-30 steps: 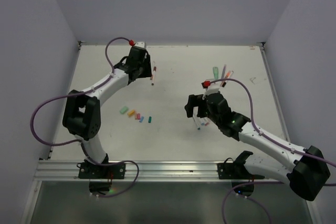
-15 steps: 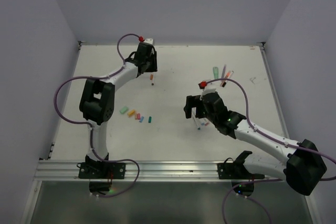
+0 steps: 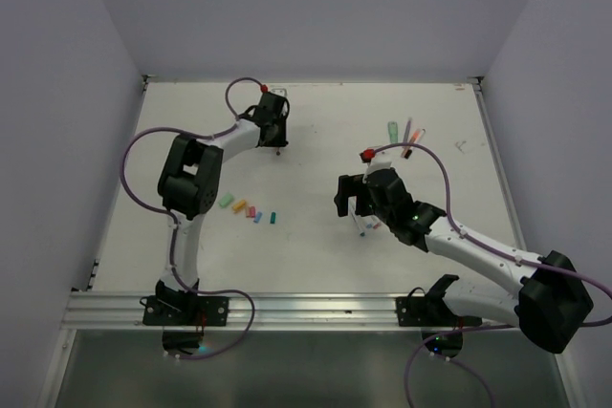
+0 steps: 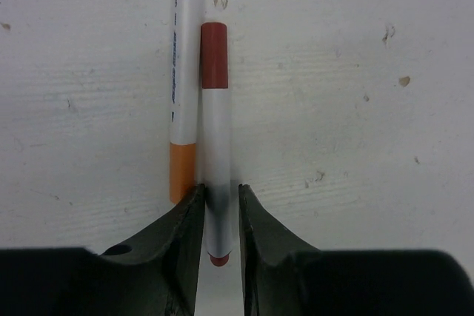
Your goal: Open the pen caps
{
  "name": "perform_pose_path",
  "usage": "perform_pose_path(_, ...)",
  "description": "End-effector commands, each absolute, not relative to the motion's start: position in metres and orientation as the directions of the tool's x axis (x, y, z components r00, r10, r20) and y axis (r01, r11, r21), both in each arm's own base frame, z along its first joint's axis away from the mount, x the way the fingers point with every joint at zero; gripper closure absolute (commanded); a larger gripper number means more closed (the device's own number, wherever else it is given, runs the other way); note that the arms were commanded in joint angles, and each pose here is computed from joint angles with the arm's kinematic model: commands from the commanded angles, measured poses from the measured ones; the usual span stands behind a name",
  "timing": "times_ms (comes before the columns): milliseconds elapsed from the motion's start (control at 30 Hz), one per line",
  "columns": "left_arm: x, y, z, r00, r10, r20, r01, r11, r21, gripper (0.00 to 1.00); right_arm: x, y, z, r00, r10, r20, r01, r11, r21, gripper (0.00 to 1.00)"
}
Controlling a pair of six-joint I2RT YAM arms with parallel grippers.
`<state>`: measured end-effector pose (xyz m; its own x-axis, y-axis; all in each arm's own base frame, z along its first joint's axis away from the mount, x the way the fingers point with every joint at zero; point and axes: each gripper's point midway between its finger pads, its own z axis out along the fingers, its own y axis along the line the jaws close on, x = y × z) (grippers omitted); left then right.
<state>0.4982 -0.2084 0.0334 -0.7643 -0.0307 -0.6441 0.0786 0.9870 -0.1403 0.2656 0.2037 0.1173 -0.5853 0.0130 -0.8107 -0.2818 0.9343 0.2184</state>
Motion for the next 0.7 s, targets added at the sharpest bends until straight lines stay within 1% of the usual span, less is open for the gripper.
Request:
perform_pose_path(0, 0.494, -0.208, 0.031, -0.776, -0.027, -0.630, 0.059, 0.992, -0.114, 0.73, 0.273, 0.207, 0.133, -0.545, 0.060, -0.836, -0.277, 0.928, 0.247, 0.02)
perform_pose_path(267, 0.475, -0.204, 0.006, -0.822, -0.003, -0.570, 0.041, 0.997, -0.065, 0.73, 0.271, 0.207, 0.135, -0.542, 0.067, -0.838, -0.283, 0.924, 0.257, 0.02)
perform_pose_path(400, 0.459, -0.203, -0.007, -0.850, 0.010, -0.527, 0.032, 0.999, -0.032, 0.74, 0.268, 0.207, 0.136, -0.541, 0.075, -0.837, -0.287, 0.920, 0.268, 0.02)
perform_pose_path(500, 0.448, -0.205, -0.009, -0.858, 0.014, -0.514, 0.028, 0.999, -0.021, 0.83, 0.268, 0.205, 0.136, -0.540, 0.083, -0.838, -0.284, 0.919, 0.274, 0.02)
perform_pose_path(533, 0.442, -0.204, -0.010, -0.862, 0.015, -0.507, 0.029, 0.999, -0.018, 0.91, 0.267, 0.206, 0.137, -0.538, 0.085, -0.839, -0.287, 0.917, 0.277, 0.02)
perform_pose_path(633, 0.430, -0.209, -0.007, -0.862, 0.024, -0.506, 0.039, 0.999, -0.019, 1.00, 0.267, 0.209, 0.142, -0.531, 0.099, -0.841, -0.297, 0.908, 0.295, 0.02)
perform_pose_path(667, 0.427, -0.212, -0.004, -0.857, 0.026, -0.515, 0.045, 0.999, -0.025, 1.00, 0.267, 0.210, 0.142, -0.532, 0.103, -0.841, -0.299, 0.906, 0.301, 0.02)
